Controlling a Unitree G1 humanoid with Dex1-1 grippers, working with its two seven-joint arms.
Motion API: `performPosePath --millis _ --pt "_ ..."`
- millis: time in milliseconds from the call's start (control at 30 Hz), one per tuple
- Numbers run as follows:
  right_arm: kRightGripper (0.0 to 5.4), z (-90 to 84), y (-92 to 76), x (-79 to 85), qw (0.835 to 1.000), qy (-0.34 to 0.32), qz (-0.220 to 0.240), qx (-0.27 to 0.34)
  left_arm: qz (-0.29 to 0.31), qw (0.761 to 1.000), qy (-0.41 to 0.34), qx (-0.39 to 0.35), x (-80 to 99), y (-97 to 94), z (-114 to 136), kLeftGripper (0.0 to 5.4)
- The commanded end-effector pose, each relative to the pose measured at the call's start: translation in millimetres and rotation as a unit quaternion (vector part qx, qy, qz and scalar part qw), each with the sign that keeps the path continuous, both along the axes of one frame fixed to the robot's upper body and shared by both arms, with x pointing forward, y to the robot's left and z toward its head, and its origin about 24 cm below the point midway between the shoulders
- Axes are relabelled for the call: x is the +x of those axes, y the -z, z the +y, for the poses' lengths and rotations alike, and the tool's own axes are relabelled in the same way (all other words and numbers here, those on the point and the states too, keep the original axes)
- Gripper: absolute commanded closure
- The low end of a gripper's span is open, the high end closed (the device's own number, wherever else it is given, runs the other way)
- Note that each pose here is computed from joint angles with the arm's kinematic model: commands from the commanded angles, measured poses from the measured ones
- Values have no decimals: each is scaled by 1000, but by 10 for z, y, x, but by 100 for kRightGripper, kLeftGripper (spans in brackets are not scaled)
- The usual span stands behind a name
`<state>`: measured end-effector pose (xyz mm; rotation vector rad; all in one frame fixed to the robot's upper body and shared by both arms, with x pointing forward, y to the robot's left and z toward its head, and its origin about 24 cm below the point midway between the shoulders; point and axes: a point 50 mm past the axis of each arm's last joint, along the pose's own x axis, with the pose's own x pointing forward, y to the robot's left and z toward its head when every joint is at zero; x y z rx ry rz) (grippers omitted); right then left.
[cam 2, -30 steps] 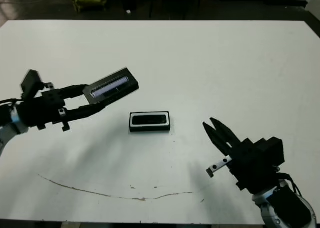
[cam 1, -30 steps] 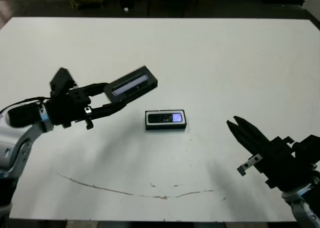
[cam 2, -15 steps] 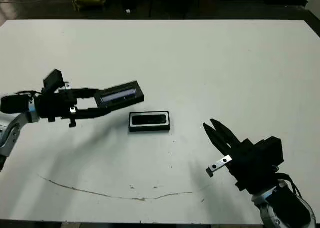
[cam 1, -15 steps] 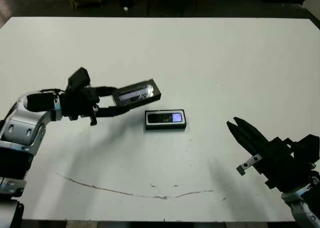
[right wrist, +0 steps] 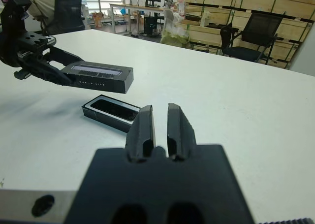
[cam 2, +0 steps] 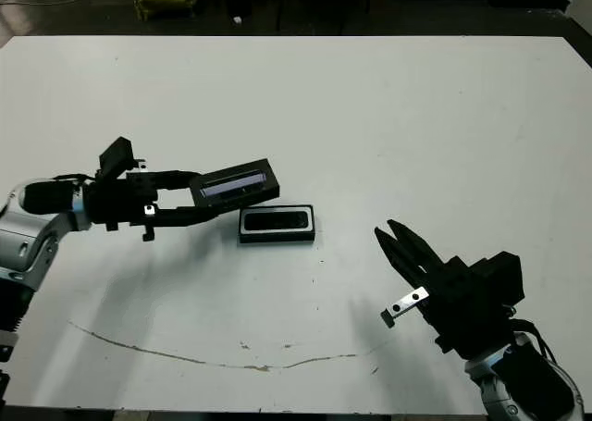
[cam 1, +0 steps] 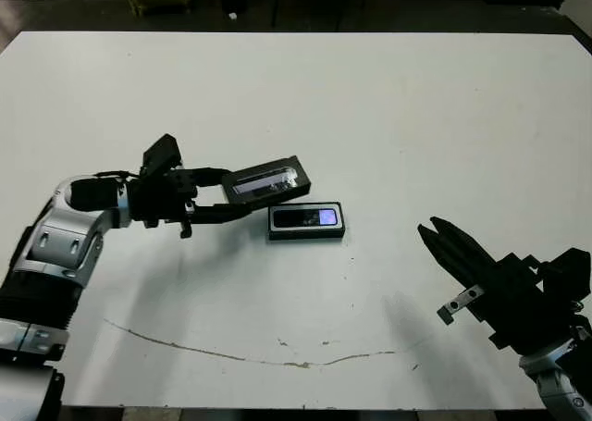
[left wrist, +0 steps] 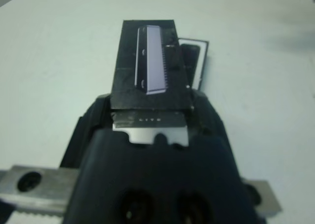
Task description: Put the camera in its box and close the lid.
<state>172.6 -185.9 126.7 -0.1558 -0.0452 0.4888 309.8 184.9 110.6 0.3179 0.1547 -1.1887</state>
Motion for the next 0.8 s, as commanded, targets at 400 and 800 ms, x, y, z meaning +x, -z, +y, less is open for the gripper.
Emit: performPosePath --millis 400,800 --pt "540 -39 -38 6 1000 10 12 -27 28 999 38 0 8 201 -164 334" --pt "540 -45 -35 25 1000 3 6 -24 36 998 44 13 74 236 -153 334"
